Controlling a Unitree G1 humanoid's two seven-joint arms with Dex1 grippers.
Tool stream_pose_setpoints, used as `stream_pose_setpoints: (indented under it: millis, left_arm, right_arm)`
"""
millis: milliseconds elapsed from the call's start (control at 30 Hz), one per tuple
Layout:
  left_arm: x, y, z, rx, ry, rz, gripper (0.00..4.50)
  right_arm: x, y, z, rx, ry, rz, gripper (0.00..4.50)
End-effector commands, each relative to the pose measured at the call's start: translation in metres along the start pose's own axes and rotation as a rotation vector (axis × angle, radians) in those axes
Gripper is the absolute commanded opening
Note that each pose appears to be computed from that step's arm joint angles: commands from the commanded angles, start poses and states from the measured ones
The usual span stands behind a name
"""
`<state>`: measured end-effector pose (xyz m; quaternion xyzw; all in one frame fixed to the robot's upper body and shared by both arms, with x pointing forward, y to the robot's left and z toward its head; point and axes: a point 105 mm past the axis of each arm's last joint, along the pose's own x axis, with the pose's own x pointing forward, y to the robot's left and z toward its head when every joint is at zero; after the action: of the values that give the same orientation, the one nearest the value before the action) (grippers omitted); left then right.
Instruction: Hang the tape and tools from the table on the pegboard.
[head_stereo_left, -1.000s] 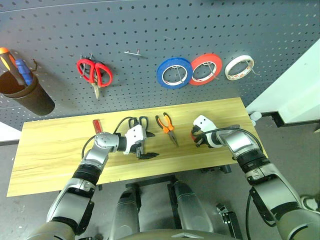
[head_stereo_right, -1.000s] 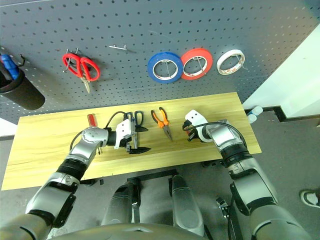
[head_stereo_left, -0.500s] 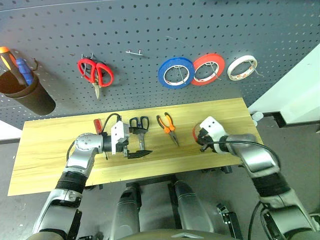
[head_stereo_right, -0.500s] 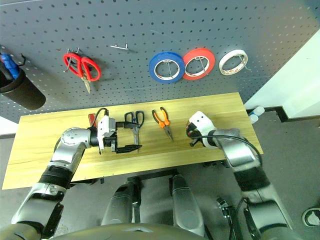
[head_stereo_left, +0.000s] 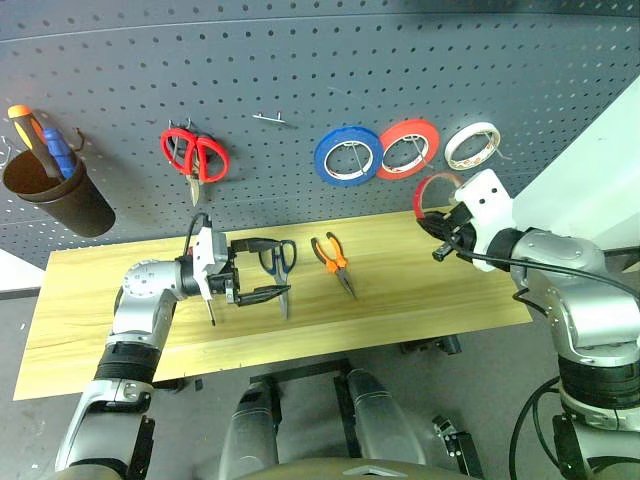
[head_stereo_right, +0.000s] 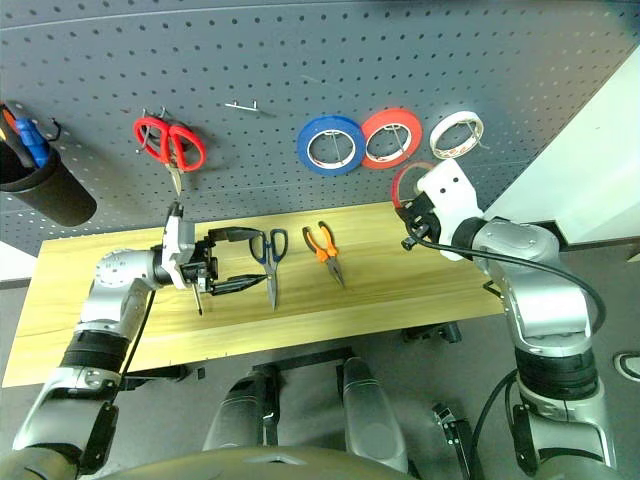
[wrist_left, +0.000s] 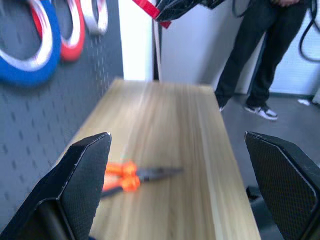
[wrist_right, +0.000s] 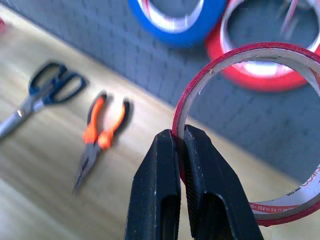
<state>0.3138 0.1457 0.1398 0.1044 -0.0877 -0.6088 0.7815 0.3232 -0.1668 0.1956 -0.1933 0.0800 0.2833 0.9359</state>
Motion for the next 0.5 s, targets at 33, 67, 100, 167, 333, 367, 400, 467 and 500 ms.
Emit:
stream_pose_setpoints:
  millis: [33, 67, 100, 167, 333, 367, 400, 467, 500]
  left_arm:
    - [0.002, 0.007, 0.027, 0.035, -0.090, 0.002, 4.50]
    - [0.004, 0.008, 0.032, 0.033, -0.103, -0.007, 4.50]
    - [0.005, 0.008, 0.037, 0.033, -0.113, -0.013, 4.50]
    - [0.008, 0.010, 0.046, 0.035, -0.146, -0.004, 4.50]
    - [0.008, 0.014, 0.052, 0.048, -0.156, 0.026, 4.50]
    - [0.007, 0.016, 0.054, 0.047, -0.165, 0.039, 4.50]
    - [0.006, 0.017, 0.056, 0.050, -0.172, 0.051, 4.50]
    - [0.005, 0.022, 0.060, 0.053, -0.182, 0.080, 4.50]
    - [0.005, 0.024, 0.061, 0.054, -0.183, 0.094, 4.50]
  right_arm:
    - [-0.010, -0.013, 0.026, -0.057, -0.088, -0.057, 0.04]
    - [-0.009, -0.014, 0.028, -0.065, -0.098, -0.063, 0.04]
    - [-0.008, -0.015, 0.030, -0.071, -0.104, -0.065, 0.04]
    - [-0.006, -0.015, 0.034, -0.084, -0.119, -0.059, 0.04]
    - [-0.001, -0.011, 0.039, -0.087, -0.141, -0.035, 0.04]
    - [0.002, -0.009, 0.038, -0.084, -0.141, -0.022, 0.04]
    - [0.005, -0.006, 0.038, -0.085, -0.140, -0.011, 0.04]
    - [0.012, -0.002, 0.035, -0.081, -0.138, 0.012, 0.04]
    - [0.016, -0.001, 0.034, -0.078, -0.135, 0.017, 0.04]
